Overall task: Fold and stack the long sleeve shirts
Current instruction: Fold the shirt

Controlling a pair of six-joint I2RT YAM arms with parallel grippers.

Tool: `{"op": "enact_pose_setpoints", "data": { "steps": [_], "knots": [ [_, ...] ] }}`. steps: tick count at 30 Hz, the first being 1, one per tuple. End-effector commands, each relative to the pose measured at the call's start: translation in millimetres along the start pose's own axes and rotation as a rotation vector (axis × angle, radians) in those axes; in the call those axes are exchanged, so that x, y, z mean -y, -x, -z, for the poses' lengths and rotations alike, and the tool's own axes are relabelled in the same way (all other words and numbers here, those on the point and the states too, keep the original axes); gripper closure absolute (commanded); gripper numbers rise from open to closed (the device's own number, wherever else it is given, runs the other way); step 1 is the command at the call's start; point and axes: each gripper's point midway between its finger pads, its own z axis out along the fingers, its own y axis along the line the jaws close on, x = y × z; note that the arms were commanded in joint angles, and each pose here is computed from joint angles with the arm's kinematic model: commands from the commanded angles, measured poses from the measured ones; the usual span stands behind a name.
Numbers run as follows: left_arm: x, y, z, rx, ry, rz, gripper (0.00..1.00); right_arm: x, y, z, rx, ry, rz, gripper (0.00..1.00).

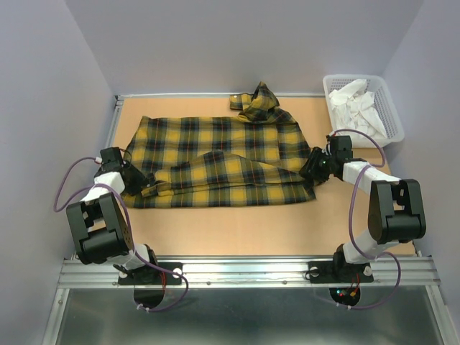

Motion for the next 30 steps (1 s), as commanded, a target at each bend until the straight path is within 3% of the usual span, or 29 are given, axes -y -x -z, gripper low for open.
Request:
{"op": "enact_pose_setpoints", "data": {
  "steps": [1,4,8,13,14,17,23,30],
  "knots": [
    [11.7,11.0,5.9,0.025,-0.026,-0.028,0.52,2.1,0.2,-1.3,0.006,-0.002,0.015,0.53],
    [9.4,10.3,3.3,0.024,-0.01,-0.033,0.42,2.1,-0.6,-1.4,0.004,-0.001,0.013,0.53],
    [6.8,9.3,-0.5,0.021,0.008,-0.046,0.42,1.6,-1.7,-1.9,0.001,0.001,0.013,0.52],
    [9.8,10.8,-2.1,0.023,0.008,-0.057,0.63,1.7,-2.9,-2.1,-0.002,0.004,0.012,0.53],
    [11.5,9.9,-1.9,0.021,0.005,-0.064,0.77,1.6,-2.5,-1.8,0.0,0.003,0.011,0.53],
    [12.7,8.8,-3.0,0.021,0.01,-0.088,0.95,2.6,-3.1,-1.9,-0.001,0.002,0.01,0.53],
    [20.5,18.5,5.8,0.048,0.018,-0.144,1.0,3.8,-3.7,-1.9,0.0,-0.003,0.011,0.53],
    [37.6,68.3,47.8,0.206,0.075,-0.189,1.0,10.7,-8.5,-5.0,-0.008,-0.034,-0.008,0.53]
  ]
}}
